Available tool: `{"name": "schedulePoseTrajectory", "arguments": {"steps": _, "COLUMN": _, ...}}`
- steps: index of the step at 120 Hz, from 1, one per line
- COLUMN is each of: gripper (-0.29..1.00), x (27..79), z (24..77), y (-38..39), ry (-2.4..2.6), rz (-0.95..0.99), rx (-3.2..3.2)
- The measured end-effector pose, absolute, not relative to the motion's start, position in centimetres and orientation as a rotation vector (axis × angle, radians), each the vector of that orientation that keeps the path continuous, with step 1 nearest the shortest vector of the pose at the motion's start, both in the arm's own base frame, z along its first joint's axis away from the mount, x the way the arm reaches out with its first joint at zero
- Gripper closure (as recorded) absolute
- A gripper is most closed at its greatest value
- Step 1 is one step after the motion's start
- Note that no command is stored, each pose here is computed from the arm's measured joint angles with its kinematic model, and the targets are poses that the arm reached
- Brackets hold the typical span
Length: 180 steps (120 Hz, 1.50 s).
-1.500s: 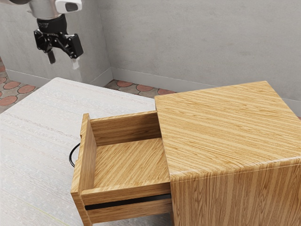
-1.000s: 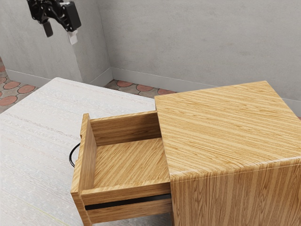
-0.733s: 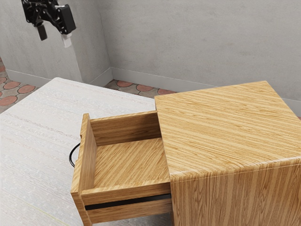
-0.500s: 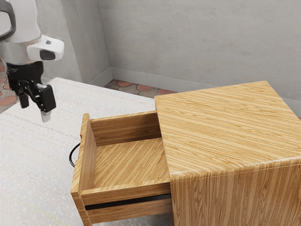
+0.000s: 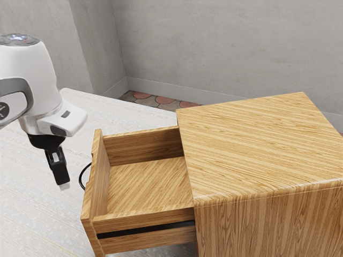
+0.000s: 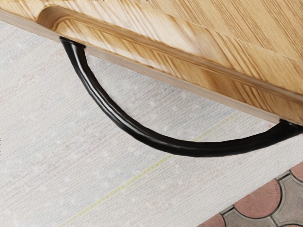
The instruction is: Push the drawer handle with one arm to close the drawer
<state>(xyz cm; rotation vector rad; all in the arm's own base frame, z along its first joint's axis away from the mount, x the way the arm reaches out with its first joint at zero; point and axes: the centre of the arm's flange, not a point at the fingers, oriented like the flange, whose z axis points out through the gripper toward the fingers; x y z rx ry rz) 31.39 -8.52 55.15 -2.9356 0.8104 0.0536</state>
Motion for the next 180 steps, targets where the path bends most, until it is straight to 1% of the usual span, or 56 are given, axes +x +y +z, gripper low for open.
{"name": "schedulePoseTrajectory", "arguments": {"steps": 19, "gripper": 0.00, "x": 30.6, "z": 54.2, "y": -10.1, "ry": 1.027, "rz": 0.030, "rx": -2.848}}
{"name": "schedulePoseTrajectory", "arguments": {"steps": 33, "gripper": 0.08, "x": 31.2, "z": 53.9, "y": -9.2, "ry": 1.115, "rz": 0.029, "rx": -2.837}}
{"name": "schedulePoseTrajectory", "arguments": {"steps": 43, "gripper": 0.18, "x": 31.6, "z": 53.7, "y": -8.8, "ry": 1.171, "rz": 0.017, "rx": -2.819}}
{"name": "schedulePoseTrajectory", "arguments": {"steps": 70, "gripper": 0.54, "x": 31.8, "z": 52.8, "y": -8.6, "ry": 1.295, "rz": -0.001, "rx": -2.759}}
{"name": "schedulePoseTrajectory", "arguments": {"steps": 80, "gripper": 0.63, "x": 31.9, "z": 52.8, "y": -8.7, "ry": 1.332, "rz": -0.008, "rx": -2.740}}
{"name": "schedulePoseTrajectory", "arguments": {"steps": 91, "gripper": 0.69, "x": 32.0, "z": 52.8, "y": -8.7, "ry": 1.375, "rz": -0.011, "rx": -2.718}}
{"name": "schedulePoseTrajectory", "arguments": {"steps": 106, "gripper": 0.74, "x": 32.0, "z": 52.6, "y": -9.0, "ry": 1.433, "rz": -0.014, "rx": -2.691}}
{"name": "schedulePoseTrajectory", "arguments": {"steps": 132, "gripper": 0.78, "x": 32.8, "z": 51.9, "y": -9.3, "ry": 1.501, "rz": 0.009, "rx": -2.678}}
{"name": "schedulePoseTrajectory", "arguments": {"steps": 180, "gripper": 0.78, "x": 34.4, "z": 52.3, "y": -11.5, "ry": 1.600, "rz": 0.005, "rx": -2.649}}
